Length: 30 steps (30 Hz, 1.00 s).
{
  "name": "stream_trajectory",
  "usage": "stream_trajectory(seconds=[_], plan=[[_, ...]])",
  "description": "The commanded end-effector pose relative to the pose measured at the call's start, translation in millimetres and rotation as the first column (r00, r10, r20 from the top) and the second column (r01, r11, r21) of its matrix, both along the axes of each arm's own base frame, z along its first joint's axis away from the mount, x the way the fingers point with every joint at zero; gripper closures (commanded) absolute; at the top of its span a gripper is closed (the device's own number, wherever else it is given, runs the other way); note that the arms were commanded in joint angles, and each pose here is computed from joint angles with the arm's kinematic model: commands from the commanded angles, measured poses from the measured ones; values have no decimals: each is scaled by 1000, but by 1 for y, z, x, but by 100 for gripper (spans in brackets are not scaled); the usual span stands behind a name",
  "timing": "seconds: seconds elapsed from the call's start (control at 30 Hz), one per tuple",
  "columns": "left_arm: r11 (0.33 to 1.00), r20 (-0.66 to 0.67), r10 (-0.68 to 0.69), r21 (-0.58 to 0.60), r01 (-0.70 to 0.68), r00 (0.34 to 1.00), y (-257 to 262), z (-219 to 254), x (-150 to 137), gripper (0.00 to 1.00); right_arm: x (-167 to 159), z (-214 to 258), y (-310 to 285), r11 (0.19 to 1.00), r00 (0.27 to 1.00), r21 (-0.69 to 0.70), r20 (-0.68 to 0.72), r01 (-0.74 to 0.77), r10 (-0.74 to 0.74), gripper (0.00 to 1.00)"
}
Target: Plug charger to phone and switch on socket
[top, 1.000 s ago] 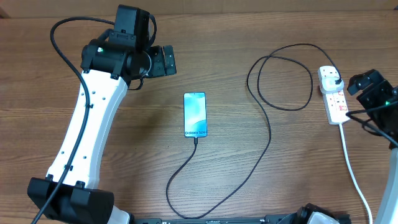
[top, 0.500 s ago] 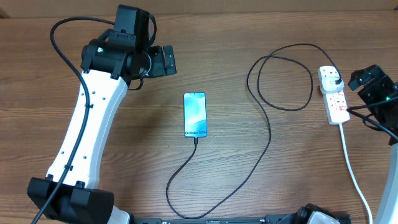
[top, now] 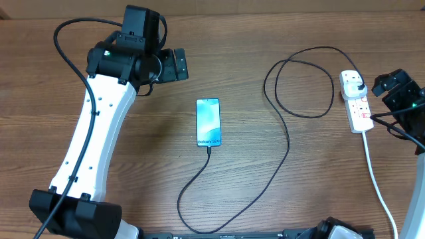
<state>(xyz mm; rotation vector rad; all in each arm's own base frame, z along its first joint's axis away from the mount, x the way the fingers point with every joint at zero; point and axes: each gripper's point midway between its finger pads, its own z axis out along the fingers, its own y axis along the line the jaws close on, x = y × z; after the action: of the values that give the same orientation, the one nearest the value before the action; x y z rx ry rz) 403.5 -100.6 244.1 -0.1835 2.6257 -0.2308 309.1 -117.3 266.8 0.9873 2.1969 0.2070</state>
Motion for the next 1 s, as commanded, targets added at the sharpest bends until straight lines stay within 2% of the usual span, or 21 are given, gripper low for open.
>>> stream_trajectory(seconds=[0.0,0.97], plan=[[1000,31,-5,16,5,1000,4,9,4,0,1,3,-3,1000,1000,-14,7,12,-12,0],[1000,56,6,30,-7,998,8,17,2,0,1,3,-3,1000,1000,-14,7,12,-12,0]])
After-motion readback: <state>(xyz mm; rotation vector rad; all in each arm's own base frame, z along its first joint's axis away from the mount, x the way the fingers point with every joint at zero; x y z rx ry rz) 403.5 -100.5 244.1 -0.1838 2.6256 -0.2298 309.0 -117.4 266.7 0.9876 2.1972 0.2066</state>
